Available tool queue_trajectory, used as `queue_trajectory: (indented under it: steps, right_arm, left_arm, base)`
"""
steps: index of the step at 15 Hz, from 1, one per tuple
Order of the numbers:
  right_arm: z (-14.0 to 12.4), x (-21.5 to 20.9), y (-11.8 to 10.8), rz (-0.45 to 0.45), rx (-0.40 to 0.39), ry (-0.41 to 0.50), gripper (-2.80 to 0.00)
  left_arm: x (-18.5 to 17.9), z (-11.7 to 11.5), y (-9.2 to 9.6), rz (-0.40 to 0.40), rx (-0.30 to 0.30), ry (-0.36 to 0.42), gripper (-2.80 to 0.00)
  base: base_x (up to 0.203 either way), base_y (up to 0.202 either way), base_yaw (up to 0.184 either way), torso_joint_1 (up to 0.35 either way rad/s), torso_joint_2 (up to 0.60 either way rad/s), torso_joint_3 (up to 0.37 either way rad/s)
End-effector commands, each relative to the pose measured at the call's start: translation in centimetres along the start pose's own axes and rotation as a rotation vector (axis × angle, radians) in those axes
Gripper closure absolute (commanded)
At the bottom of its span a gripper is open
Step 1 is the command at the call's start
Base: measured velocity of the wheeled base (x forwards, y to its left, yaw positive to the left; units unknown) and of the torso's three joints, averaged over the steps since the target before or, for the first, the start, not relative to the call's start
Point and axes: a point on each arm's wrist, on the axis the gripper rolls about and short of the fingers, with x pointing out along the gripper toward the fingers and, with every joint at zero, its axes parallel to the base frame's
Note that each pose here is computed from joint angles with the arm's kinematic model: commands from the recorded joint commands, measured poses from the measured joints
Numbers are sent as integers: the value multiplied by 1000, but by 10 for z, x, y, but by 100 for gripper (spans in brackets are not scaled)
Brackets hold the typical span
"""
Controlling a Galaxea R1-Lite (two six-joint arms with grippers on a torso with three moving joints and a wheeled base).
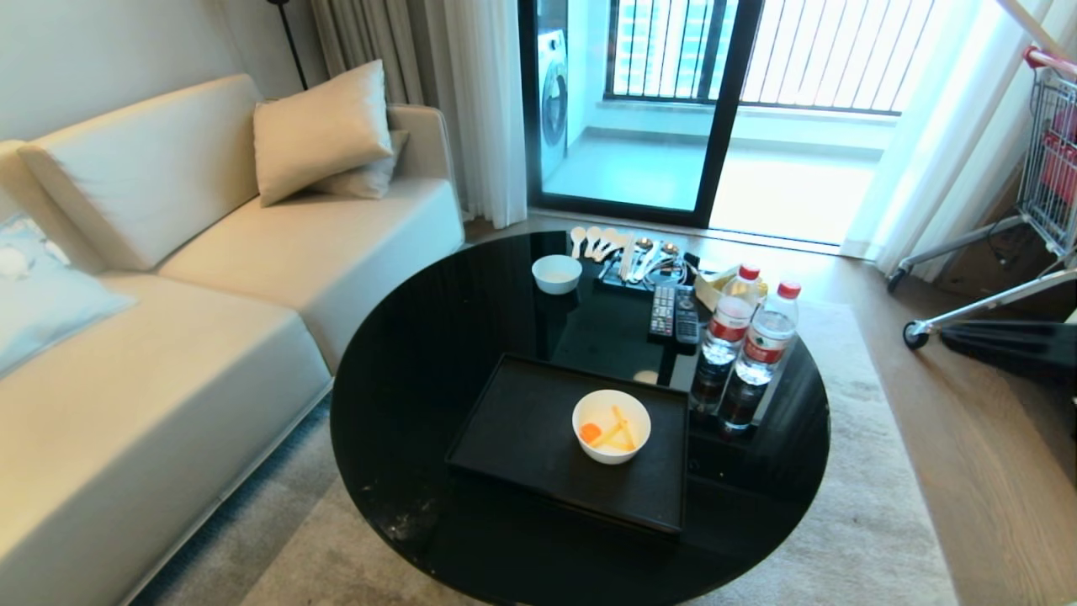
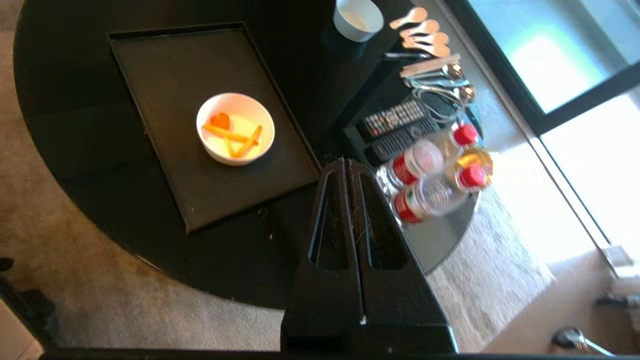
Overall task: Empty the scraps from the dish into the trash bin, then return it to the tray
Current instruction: Pick up the bowl with leftover food
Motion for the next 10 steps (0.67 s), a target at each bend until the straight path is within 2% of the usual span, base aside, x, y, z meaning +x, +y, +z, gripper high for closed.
queue_trajectory:
  steps: [1, 3, 5, 6, 8, 10]
  right_arm:
    - [-3, 91, -15, 129, 24, 75, 0]
    - [12, 147, -25, 148, 49, 45, 0]
    - [18, 197, -27, 155, 131, 38, 0]
    - [16, 219, -24, 153, 197, 57, 0]
    - [5, 253, -13, 109, 395, 136, 0]
    - [-6, 268, -1, 0, 573, 229, 0]
  left_arm:
    - [0, 0, 0, 0, -1, -1, 0]
    - [0, 0, 0, 1, -1, -1, 0]
    - [0, 0, 0, 2, -2, -1, 0]
    - [0, 0, 0, 2, 0, -1, 0]
    - [0, 0, 0, 2, 0, -1, 0]
    - [0, 0, 0, 0, -2, -1, 0]
  base:
    - [0, 0, 0, 0, 0, 0]
    - [0, 0, 0, 0, 0, 0]
    - [0, 0, 0, 0, 0, 0]
    - [0, 0, 0, 0, 0, 0]
    - [0, 0, 0, 0, 0, 0]
    - [0, 0, 0, 0, 0, 0]
